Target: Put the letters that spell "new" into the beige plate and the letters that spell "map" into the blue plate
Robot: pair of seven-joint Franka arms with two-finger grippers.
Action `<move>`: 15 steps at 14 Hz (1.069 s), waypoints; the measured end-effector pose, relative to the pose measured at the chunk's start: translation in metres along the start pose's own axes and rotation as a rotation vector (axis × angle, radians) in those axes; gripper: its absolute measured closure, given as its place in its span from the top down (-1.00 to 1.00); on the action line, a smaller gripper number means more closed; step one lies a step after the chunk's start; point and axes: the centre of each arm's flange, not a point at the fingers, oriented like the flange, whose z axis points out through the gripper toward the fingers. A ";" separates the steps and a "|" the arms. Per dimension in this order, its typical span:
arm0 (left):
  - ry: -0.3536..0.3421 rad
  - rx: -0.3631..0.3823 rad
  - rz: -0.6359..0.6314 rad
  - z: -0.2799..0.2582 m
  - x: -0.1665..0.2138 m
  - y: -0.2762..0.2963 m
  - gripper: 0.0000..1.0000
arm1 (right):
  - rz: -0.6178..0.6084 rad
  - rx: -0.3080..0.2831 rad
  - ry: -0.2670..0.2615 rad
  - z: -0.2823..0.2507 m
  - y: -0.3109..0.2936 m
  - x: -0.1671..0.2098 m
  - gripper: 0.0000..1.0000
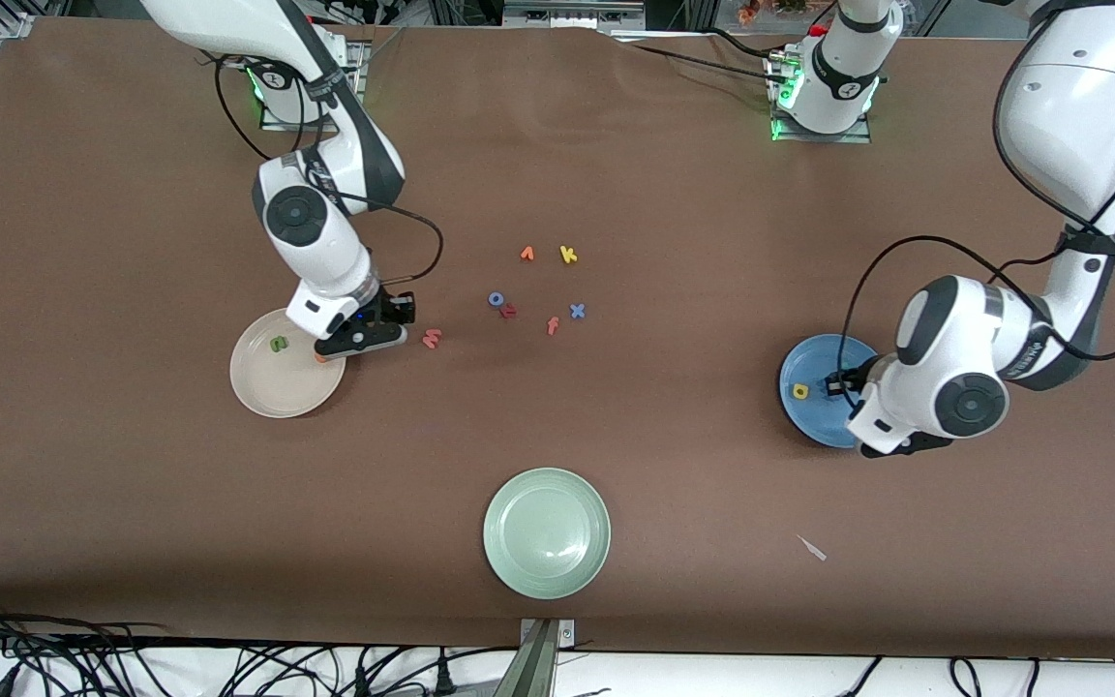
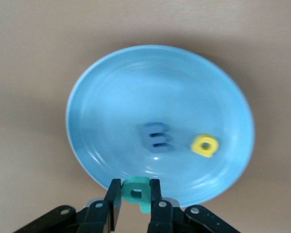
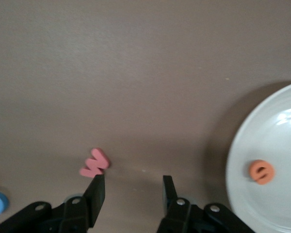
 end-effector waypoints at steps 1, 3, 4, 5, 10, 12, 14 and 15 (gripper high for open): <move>-0.011 -0.003 0.013 0.007 0.002 -0.003 -0.44 | 0.037 0.001 0.002 0.004 -0.012 0.003 0.13; -0.020 -0.014 0.045 0.017 0.008 -0.010 -0.44 | 0.110 0.003 0.008 0.012 -0.027 0.007 0.13; -0.019 -0.021 0.053 0.021 0.011 -0.013 -0.44 | 0.142 0.004 0.012 0.017 -0.029 0.008 0.13; -0.018 -0.025 0.054 0.023 0.012 -0.015 -0.35 | 0.171 0.005 0.014 0.022 -0.028 0.008 0.13; -0.005 -0.033 0.060 0.019 0.013 -0.012 0.59 | 0.272 0.005 0.016 0.043 -0.034 0.004 0.20; 0.029 -0.041 0.056 0.001 0.014 -0.013 0.97 | 0.286 0.005 0.014 0.045 -0.043 0.000 0.20; 0.094 -0.055 0.056 -0.036 0.012 -0.011 1.00 | 0.289 0.006 0.015 0.049 -0.047 -0.003 0.20; 0.131 -0.062 0.061 -0.058 0.007 -0.008 1.00 | 0.287 0.006 0.015 0.053 -0.048 -0.005 0.20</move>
